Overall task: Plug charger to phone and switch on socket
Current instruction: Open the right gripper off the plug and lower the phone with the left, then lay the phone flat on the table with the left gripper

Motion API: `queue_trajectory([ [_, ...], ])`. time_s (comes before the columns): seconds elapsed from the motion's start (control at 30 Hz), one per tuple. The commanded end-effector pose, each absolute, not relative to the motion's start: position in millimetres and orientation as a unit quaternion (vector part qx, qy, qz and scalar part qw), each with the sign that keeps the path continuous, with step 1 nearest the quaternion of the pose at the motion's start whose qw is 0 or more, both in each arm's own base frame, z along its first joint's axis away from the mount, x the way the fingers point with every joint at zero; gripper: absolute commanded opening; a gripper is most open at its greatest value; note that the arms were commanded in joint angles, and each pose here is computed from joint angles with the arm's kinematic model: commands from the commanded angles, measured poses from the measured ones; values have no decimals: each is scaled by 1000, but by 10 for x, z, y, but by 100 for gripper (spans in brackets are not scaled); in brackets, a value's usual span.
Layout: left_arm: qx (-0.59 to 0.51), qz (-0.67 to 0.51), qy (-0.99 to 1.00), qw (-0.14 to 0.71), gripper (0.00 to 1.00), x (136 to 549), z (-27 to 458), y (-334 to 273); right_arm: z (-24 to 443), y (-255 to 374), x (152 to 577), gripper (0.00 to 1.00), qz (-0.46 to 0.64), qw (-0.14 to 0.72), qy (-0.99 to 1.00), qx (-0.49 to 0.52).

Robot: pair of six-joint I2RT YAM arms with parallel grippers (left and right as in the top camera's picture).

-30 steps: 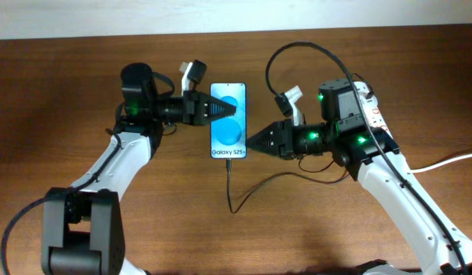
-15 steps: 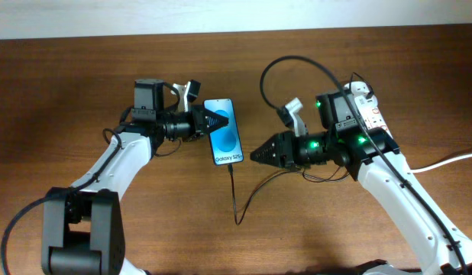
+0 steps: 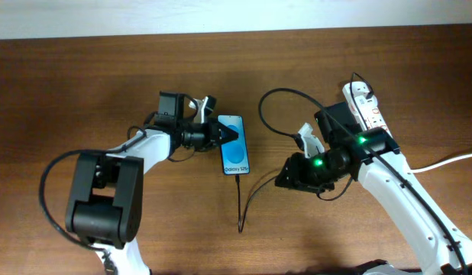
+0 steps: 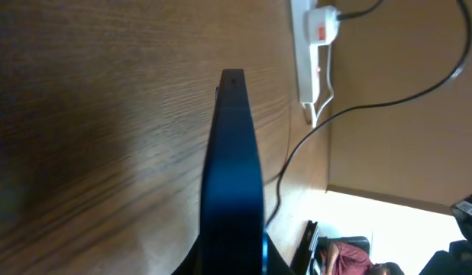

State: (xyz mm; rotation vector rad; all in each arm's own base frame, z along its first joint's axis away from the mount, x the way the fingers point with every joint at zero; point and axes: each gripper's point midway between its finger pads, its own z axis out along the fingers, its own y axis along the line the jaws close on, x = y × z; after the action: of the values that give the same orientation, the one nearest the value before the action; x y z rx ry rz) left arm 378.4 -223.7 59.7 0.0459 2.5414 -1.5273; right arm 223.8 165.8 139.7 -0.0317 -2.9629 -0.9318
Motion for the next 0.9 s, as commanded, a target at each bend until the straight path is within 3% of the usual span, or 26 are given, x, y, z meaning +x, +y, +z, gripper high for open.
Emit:
queue_trajectory([
  [0.0,19,-513,854,78,0,3783,432,-2245,1373,1548,2238,44,-266,7,-964,-7],
  [0.87,-2,-388,918,83,1,3754,-103,-2197,989,1299,2000,58,-197,46,-979,-24],
])
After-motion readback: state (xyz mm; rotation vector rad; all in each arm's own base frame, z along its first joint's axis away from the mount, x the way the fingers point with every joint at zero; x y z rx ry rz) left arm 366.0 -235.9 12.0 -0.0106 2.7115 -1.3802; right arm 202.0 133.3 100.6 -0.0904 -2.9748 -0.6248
